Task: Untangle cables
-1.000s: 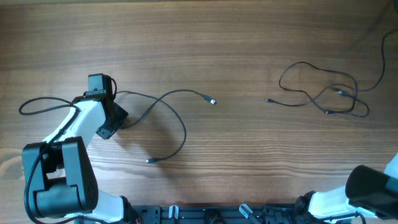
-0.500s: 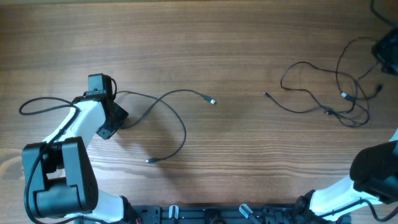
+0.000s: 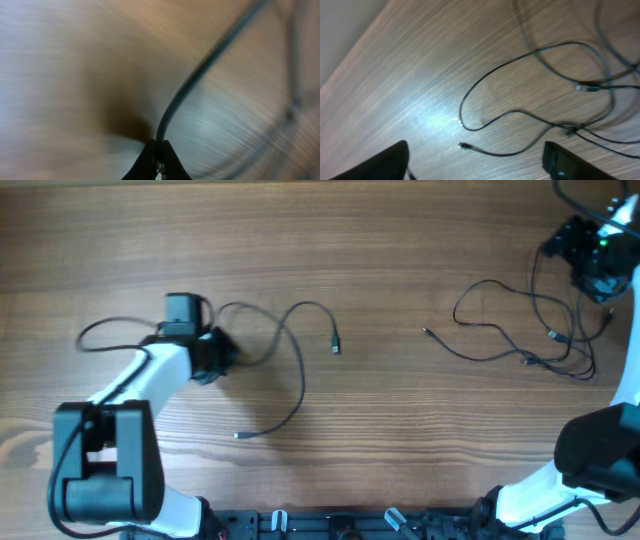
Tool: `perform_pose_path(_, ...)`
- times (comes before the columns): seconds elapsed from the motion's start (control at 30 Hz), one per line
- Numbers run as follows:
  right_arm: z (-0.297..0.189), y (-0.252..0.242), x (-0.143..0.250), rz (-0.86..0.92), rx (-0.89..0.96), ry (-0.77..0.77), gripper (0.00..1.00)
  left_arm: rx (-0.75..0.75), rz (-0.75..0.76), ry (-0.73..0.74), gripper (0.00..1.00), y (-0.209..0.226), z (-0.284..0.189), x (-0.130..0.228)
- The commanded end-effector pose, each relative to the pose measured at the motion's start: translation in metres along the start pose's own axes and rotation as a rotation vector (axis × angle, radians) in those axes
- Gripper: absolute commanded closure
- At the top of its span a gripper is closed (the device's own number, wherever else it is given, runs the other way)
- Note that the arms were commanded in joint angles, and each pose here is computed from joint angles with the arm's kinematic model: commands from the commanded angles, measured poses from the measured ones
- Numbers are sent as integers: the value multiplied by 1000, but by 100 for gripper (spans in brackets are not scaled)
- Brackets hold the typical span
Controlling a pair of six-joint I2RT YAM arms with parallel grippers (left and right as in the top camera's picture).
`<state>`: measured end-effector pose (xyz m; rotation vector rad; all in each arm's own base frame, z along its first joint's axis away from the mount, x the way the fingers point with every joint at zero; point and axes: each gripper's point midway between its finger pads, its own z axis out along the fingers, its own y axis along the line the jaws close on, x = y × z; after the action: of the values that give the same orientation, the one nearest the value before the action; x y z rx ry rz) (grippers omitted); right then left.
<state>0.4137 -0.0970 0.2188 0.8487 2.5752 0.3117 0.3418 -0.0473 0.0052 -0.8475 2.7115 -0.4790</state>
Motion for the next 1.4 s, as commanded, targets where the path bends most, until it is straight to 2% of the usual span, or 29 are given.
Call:
perform_pose_path(0.0, 10, 26, 17, -88, -29, 44, 10, 274, 393, 177, 96, -76, 4, 68)
perform_pose_path(0.03, 12, 35, 23, -125, -38, 52, 10, 277, 501, 185, 91, -86, 6, 85)
perform_pose_path(0.07, 13, 43, 28, -152, -45, 60, 10, 247, 535, 172, 70, -86, 9, 89)
perform_pose_path(0.1, 14, 48, 32, -166, -49, 67, 10, 220, 554, 160, 60, -86, 11, 92)
perform_pose_path(0.13, 16, 59, 40, -198, -61, 82, 10, 207, 568, 155, 40, -86, 12, 94)
perform_pose_path(0.2, 20, 77, 56, -316, -100, 114, 7, 206, 566, 155, 36, -86, 12, 94)
perform_pose_path(0.3, 44, 97, 101, -445, -113, 206, 6, 187, 518, 141, 36, -75, 10, 80)
perform_pose_path(0.47, 94, 135, 189, -607, -206, 327, 6, 139, 303, 59, 35, -31, -19, 23)
perform_pose_path(0.57, 111, 169, 245, -754, -289, 329, 7, 80, 108, 32, 34, 13, -32, -5)
perform_pose_path(0.63, 119, 193, 288, -874, -322, 304, 7, -32, -97, 8, 33, 55, -39, -17)
perform_pose_path(0.67, 123, 196, 297, -884, -305, 289, 7, -44, -124, 8, 33, 61, -40, -18)
perform_pose_path(0.73, 139, 195, 315, -784, -183, 255, 8, -59, -164, 15, 31, 73, -43, -18)
perform_pose_path(0.8, 150, 195, 340, -721, -150, 288, 11, -62, -159, 18, 31, 74, -44, -18)
perform_pose_path(0.87, 169, 191, 361, -660, -109, 329, 20, -62, -159, 18, 30, 74, -44, -18)
perform_pose_path(1.0, 190, 195, 367, -639, -119, 321, 39, -63, -160, 20, 30, 75, -44, -17)
perform_pose_path(1.07, 190, 199, 366, -637, -131, 309, 46, -63, -160, 21, 30, 75, -44, -17)
perform_pose_path(1.1, 190, 198, 366, -621, -123, 314, 55, -64, -161, 23, 30, 75, -44, -17)
perform_pose_path(1.23, 191, 191, 368, -538, -86, 332, 75, -68, -163, 31, 30, 76, -44, -15)
perform_pose_path(1.27, 191, 191, 368, -537, -85, 333, 76, -69, -164, 33, 30, 76, -44, -14)
perform_pose_path(1.37, 191, 188, 368, -537, -74, 334, 90, -69, -164, 33, 30, 76, -44, -14)
